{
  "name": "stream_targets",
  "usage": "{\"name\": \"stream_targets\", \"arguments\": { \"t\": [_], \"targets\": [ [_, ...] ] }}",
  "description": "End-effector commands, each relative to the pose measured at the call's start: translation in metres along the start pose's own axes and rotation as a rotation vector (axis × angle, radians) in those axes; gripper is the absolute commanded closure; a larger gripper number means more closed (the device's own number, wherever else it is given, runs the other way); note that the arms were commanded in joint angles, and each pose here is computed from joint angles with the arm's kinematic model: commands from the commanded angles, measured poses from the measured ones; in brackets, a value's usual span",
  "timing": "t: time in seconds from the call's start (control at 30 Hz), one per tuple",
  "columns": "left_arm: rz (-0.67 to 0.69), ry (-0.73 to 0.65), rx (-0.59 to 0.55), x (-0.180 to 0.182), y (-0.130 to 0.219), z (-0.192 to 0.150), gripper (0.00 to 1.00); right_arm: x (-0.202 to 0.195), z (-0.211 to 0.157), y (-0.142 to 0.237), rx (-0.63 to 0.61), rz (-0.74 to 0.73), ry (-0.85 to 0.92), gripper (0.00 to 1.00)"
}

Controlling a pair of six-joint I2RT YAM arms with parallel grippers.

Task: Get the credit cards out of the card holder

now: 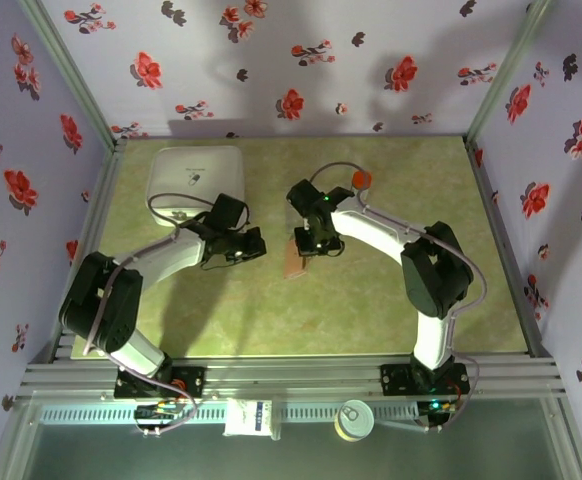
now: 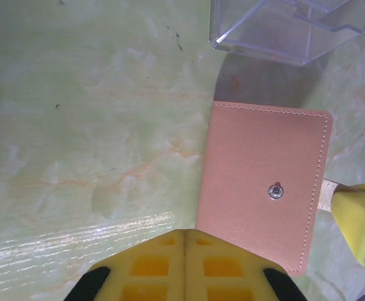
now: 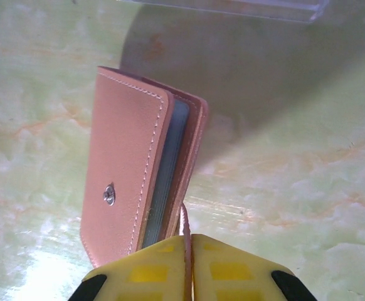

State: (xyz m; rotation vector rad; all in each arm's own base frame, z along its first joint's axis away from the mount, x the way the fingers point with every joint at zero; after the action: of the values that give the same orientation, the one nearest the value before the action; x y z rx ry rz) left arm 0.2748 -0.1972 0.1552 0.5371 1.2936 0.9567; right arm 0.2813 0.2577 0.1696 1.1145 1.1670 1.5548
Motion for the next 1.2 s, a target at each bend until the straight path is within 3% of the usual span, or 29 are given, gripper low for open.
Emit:
{"name": "stream_targets", "arguments": {
  "t": [0.0, 0.27, 0.5, 0.87, 1.17],
  "targets": [
    [0.029, -0.013, -0.009, 0.005, 0.010, -0.002, 1.00, 0.014, 0.001, 0.020, -0.015, 0.015, 0.065, 0.90],
    [0.093, -0.060, -0.009, 0.009, 0.019, -0.005, 1.00, 0.039, 0.005, 0.025, -0.009, 0.017, 0.120, 0.90],
    [0.081, -0.063, 0.041, 0.010, 0.004, -0.008, 1.00, 0.046, 0.004, 0.022, -0.007, 0.097, 0.116, 0.90],
    [0.025, -0.081, 0.140, 0.008, -0.027, -0.008, 1.00, 0.002, -0.004, 0.006, 0.023, -0.021, 0.038, 0.90],
    [-0.011, -0.078, 0.150, -0.002, -0.038, -0.001, 1.00, -0.030, -0.014, -0.009, 0.051, -0.110, 0.002, 0.90]
  ]
}}
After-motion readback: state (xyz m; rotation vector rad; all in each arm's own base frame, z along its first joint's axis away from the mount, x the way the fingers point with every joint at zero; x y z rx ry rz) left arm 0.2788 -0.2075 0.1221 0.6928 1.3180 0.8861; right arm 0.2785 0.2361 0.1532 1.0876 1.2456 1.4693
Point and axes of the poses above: each hand's point on the last joint's axis, 136 mm out from that joint toward the fingers, its own y axis back along the fingers, its own x axis along the line the jaws close on, z = x × y, the point moved 9 cm from there along y, back along the fingers, and after that the axes turned 1 degree about y, right-handed, at the moved point
